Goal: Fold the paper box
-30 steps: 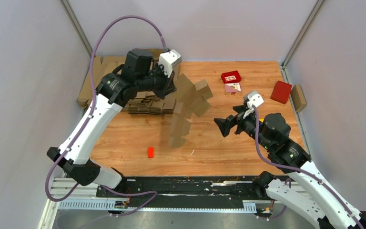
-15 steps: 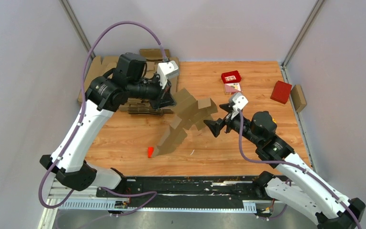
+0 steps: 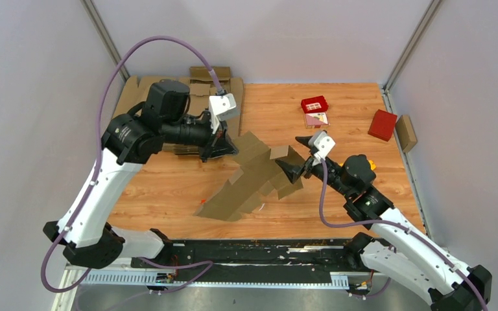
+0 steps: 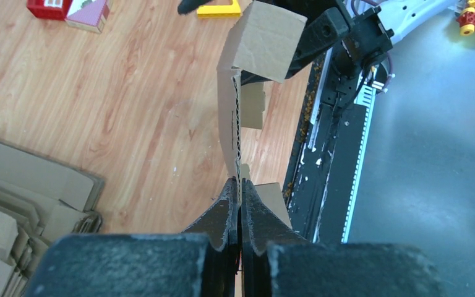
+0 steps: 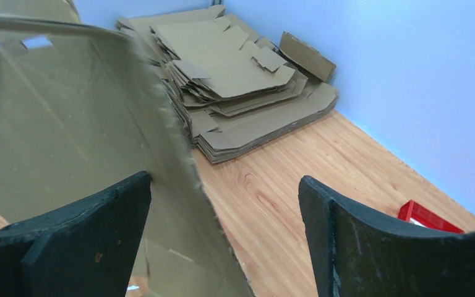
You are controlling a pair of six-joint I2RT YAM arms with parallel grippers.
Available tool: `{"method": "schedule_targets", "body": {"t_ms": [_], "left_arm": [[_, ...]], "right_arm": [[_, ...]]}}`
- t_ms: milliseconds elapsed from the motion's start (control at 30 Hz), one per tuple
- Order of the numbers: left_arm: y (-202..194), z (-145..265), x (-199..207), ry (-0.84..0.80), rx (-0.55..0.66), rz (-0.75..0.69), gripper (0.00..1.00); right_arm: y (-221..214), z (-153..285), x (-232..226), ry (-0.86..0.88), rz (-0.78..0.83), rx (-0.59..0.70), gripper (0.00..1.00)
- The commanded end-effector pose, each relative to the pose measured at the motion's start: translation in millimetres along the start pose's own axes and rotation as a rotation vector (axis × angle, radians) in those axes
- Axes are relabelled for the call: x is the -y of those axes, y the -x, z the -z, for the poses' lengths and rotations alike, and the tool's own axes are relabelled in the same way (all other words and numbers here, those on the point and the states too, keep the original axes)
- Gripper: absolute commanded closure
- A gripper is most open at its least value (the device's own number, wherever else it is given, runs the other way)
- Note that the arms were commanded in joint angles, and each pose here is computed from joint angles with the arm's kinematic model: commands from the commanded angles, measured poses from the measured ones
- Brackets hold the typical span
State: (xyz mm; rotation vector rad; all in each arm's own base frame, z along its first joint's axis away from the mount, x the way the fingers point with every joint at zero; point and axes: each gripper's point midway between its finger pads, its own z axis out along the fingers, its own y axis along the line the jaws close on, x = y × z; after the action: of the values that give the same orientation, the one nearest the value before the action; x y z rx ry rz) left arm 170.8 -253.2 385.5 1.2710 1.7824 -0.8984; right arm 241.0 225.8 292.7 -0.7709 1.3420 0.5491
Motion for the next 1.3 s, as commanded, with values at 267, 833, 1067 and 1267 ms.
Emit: {"method": "schedule_targets", "body": {"t_ms": [267, 833, 1067, 1267], "left_arm": [[13, 8, -41, 0.260, 0.078, -0.029, 0.59], [-82, -5, -133, 0.626, 0.365, 0.436, 0.00], [-122, -37, -139, 0.575, 0.553, 0.523, 0.00], [-136, -58, -134, 0.484, 0.652, 0.458, 0.00]], "right_arm": [[18, -1, -31, 0.177, -0.069, 0.073, 0.92], [-48, 28, 26, -0.292, -0.326, -0.029, 1.00], [-23, 40, 23, -0.270, -0.349, 0.015, 1.00], [0, 54, 12, -0.205, -0.345, 0.042, 1.00]]}}
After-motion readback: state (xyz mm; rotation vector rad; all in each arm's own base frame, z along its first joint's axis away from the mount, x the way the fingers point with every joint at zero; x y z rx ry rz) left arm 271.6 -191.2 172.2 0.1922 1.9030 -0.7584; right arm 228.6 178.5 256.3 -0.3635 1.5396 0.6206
